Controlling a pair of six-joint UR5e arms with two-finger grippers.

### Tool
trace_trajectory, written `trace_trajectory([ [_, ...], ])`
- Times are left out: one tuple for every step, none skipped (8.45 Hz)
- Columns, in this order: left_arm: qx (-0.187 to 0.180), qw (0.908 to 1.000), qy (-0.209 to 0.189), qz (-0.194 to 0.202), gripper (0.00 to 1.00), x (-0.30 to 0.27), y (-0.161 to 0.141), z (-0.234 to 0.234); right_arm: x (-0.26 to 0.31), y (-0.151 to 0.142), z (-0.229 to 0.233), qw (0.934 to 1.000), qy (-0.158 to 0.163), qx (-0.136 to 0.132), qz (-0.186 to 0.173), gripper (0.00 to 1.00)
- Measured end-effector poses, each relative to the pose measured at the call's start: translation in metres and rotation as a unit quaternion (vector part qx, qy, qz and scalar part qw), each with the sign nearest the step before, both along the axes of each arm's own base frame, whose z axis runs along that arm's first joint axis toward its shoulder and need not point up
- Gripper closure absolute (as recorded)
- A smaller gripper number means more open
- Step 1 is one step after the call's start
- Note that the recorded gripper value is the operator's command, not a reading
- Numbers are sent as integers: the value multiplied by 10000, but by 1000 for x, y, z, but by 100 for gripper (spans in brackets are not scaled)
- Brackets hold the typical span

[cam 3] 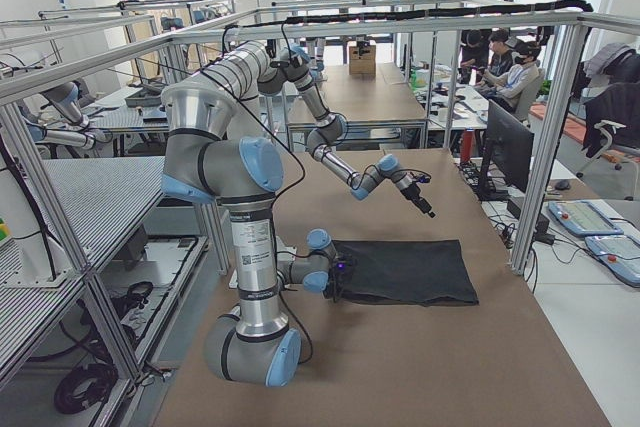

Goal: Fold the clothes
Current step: 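Grasp the bundle's near corner with the right gripper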

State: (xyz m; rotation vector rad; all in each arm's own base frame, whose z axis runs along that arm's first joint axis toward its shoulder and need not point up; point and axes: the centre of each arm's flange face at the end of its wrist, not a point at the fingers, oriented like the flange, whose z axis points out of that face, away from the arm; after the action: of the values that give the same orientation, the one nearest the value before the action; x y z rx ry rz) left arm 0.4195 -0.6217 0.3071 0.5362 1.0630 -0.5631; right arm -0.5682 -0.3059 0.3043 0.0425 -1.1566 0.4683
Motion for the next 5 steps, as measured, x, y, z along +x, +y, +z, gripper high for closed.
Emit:
trace_trajectory([
  [0,10000,-2,1,0,0,0,0,-4,-2,-3,10000,-15,8,30,100],
  [0,10000,-3,0,0,0,0,0,-5,-4,-6,10000,-44,17,47,100],
  [-1,10000,-6,2,0,0,0,0,-3,-4,-12,9999,-103,33,56,100],
  [-3,10000,-10,4,0,0,0,1,2,-4,-21,9998,-185,54,63,100],
  [-4,10000,-11,5,0,0,0,1,6,-4,-27,9997,-242,70,68,100],
])
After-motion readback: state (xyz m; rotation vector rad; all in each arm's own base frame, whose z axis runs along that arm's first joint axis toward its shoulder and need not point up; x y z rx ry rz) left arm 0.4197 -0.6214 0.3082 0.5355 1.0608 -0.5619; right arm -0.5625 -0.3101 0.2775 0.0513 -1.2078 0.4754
